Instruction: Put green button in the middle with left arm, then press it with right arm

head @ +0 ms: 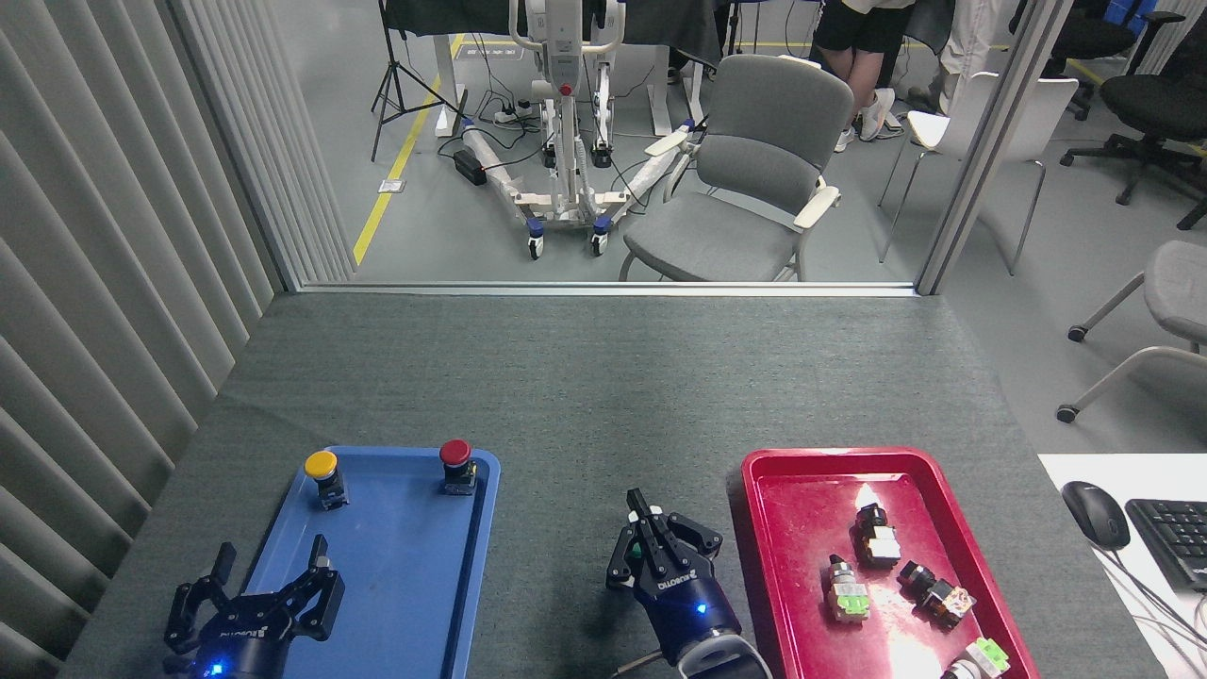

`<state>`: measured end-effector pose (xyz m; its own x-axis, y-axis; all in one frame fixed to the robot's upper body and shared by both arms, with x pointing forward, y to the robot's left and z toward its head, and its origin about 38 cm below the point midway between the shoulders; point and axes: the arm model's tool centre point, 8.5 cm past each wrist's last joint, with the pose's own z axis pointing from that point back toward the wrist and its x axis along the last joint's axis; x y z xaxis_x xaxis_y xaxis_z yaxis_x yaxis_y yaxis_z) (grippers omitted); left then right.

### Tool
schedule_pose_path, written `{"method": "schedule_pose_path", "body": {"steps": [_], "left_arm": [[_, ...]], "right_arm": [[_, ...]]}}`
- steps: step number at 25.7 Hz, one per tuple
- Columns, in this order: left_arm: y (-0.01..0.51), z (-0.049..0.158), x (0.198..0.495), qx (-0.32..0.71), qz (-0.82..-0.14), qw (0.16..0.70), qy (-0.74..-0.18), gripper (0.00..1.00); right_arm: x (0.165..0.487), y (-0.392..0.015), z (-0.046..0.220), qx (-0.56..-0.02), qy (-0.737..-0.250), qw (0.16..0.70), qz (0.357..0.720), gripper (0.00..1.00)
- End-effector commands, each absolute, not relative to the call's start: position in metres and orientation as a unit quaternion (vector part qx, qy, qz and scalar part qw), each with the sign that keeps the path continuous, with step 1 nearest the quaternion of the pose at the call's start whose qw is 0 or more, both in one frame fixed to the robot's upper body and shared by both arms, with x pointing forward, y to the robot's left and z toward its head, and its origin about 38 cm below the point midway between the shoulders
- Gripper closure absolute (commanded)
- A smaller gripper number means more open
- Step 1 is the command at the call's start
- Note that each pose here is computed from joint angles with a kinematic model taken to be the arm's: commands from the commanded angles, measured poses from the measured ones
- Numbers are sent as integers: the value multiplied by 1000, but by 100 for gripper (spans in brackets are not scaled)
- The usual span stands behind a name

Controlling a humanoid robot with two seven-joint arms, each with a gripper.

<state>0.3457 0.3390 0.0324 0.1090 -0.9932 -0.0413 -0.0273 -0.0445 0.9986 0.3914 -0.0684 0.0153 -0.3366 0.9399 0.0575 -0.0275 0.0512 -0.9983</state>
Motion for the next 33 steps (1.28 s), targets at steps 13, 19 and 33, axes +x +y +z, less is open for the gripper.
{"method": "schedule_pose_path", "body": {"steps": [13,19,33], "left_arm": [[344,34,345,537,-446,529,-482,0],[343,34,345,536,-448,527,-484,0],[339,47,330,538,-460,498,-501,0]], "right_arm": [[374,-195,12,-479,-525,496,499,0],[335,-215,-4,-501,-495,491,512,0],[325,-232,-7,-526,-472,492,509,0]]}}
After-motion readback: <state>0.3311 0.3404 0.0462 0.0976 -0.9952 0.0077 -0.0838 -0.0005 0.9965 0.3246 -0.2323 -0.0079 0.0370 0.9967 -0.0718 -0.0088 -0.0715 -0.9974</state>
